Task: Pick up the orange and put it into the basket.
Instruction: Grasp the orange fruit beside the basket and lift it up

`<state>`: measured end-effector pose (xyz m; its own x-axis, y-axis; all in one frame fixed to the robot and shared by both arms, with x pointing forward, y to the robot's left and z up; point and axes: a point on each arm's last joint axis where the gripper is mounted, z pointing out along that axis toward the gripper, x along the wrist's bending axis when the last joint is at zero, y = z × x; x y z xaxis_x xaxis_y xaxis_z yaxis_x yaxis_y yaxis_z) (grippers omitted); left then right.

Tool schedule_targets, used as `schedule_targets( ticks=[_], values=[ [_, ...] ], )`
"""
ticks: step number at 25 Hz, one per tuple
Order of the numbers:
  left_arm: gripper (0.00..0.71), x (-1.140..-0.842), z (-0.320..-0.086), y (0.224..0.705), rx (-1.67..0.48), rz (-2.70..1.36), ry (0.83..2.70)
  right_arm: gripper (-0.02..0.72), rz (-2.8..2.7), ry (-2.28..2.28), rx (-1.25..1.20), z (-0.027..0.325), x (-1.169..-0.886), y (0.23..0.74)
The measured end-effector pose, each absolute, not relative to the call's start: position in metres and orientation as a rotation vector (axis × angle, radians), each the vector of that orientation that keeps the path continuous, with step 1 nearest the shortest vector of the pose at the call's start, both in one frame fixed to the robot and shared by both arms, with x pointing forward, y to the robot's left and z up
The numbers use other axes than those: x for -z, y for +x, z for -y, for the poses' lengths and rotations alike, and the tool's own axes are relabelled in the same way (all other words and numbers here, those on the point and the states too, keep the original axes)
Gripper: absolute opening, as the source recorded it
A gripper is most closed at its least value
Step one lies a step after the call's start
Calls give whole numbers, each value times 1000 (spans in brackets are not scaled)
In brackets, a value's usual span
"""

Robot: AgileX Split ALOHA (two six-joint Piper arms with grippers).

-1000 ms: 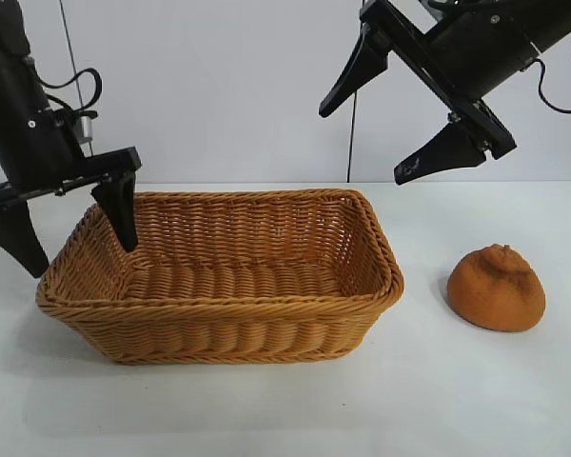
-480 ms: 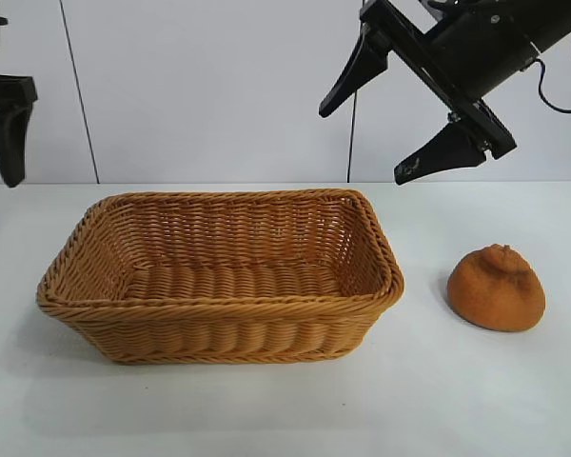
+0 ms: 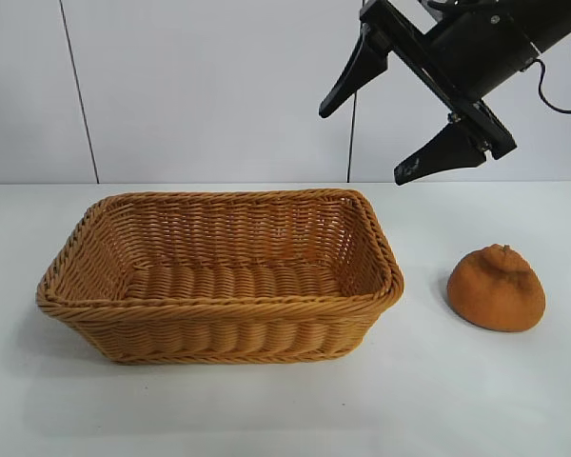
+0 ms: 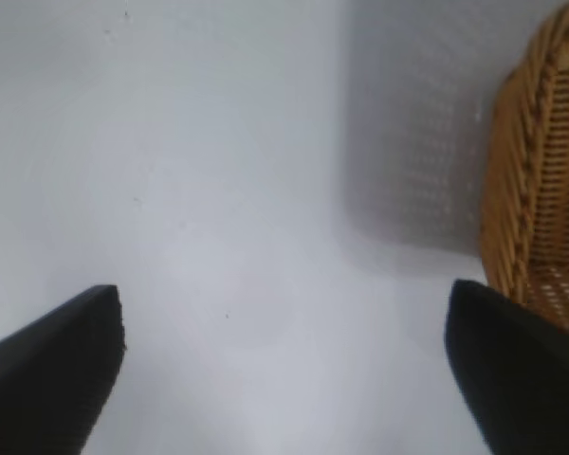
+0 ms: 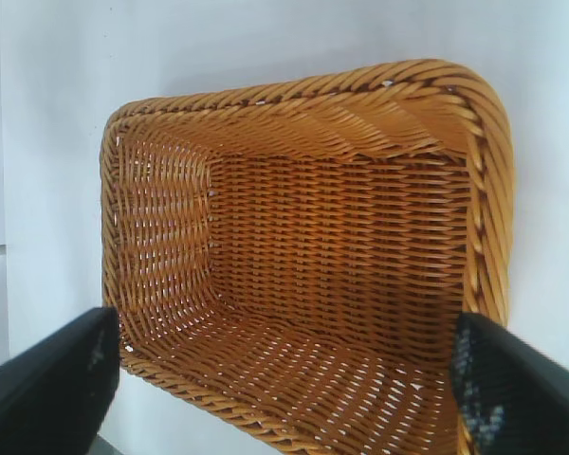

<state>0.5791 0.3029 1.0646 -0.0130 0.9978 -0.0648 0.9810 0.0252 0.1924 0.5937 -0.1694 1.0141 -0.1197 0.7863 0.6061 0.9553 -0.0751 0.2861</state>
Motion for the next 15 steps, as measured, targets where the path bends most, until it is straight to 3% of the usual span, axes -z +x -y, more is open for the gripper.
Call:
schedule_targets(
  ticks=[8, 15],
  values=[
    [649, -1090, -301, 481, -206, -2055, 2058, 652, 1946, -1888, 968, 169, -1014, 593],
    [647, -1084, -299, 386, -295, -2001, 2012, 652, 1947, -1881, 959, 169, -1014, 592]
  ],
)
